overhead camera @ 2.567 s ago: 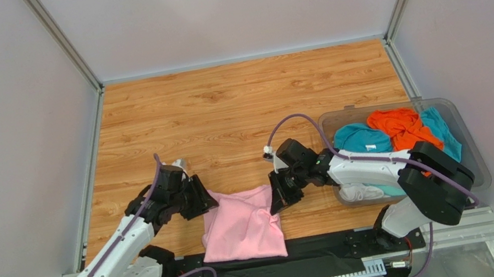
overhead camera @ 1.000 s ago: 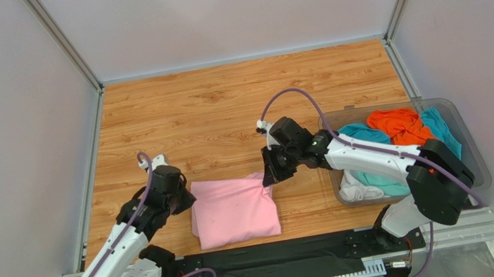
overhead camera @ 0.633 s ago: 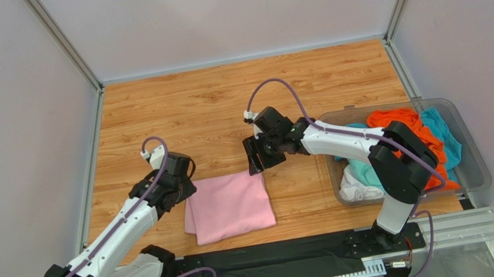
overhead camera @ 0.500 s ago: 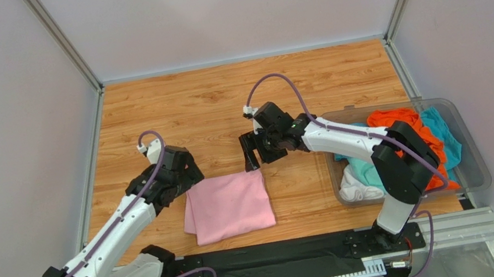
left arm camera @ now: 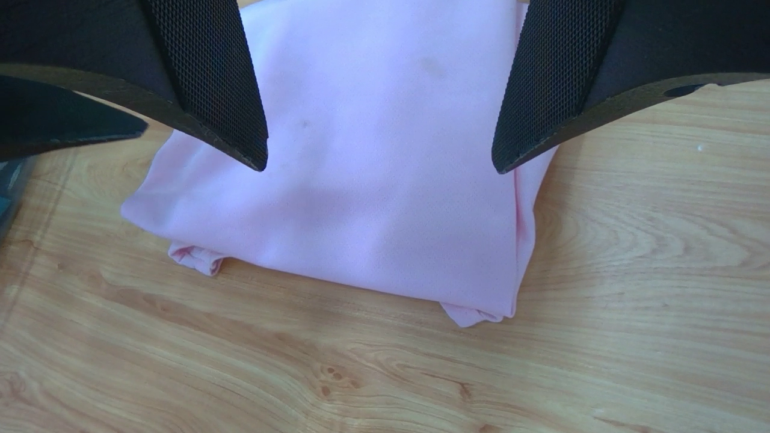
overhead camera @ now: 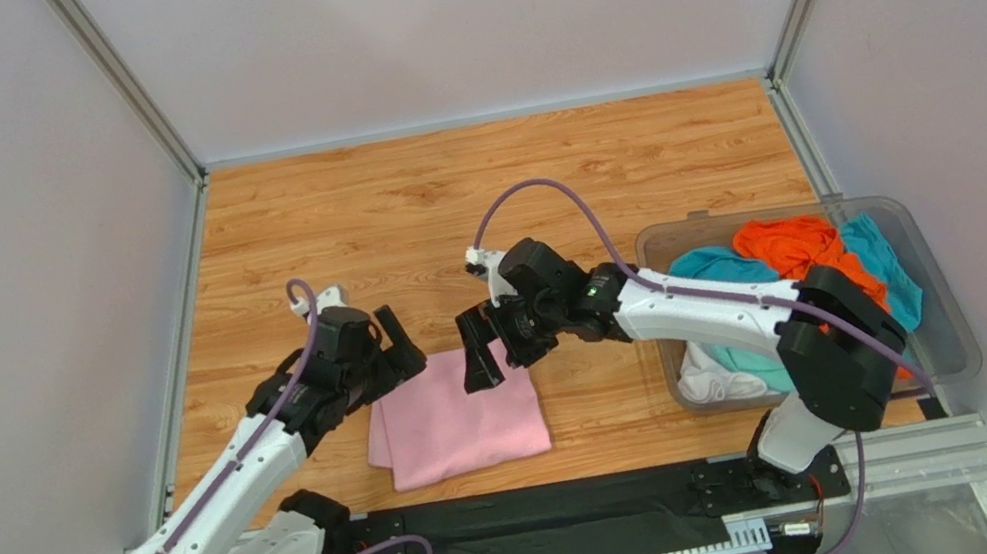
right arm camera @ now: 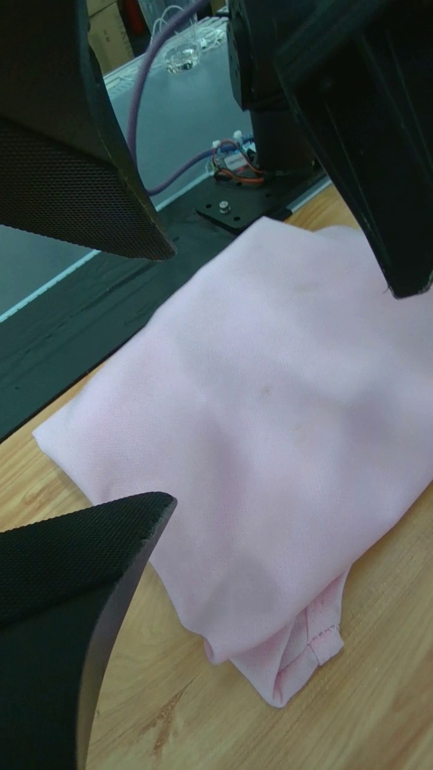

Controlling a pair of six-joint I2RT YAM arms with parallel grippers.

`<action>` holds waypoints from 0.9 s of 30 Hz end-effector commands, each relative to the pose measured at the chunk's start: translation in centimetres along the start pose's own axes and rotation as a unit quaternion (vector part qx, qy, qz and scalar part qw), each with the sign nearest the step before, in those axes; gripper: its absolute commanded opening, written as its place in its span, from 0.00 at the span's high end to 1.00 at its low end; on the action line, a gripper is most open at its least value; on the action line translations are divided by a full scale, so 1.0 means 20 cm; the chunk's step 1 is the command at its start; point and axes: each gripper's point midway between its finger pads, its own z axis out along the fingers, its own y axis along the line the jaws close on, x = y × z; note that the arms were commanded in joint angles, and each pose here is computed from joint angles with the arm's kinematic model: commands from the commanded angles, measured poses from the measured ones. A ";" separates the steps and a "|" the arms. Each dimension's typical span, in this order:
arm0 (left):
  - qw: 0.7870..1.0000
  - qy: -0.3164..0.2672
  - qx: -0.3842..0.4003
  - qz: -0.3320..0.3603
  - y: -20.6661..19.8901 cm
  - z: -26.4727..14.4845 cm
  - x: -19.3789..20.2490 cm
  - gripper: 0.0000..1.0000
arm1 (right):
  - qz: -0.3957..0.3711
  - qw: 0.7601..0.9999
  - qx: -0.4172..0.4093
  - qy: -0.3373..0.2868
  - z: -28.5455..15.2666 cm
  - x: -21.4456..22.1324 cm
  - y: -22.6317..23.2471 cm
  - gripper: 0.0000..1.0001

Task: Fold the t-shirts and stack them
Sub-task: Fold the tshirt

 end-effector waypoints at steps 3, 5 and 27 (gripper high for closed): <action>1.000 0.007 0.010 0.005 -0.05 0.09 0.00 0.00 | 0.002 1.000 0.015 -0.015 0.13 -0.11 -0.06 0.00; 1.000 0.016 -0.001 0.005 -0.03 0.14 0.02 0.00 | 0.016 0.999 0.026 -0.008 0.18 -0.12 -0.13 0.00; 0.997 0.061 -0.056 -0.010 0.12 0.00 0.07 0.00 | 0.067 0.992 0.056 -0.087 -0.08 -0.24 -0.15 0.00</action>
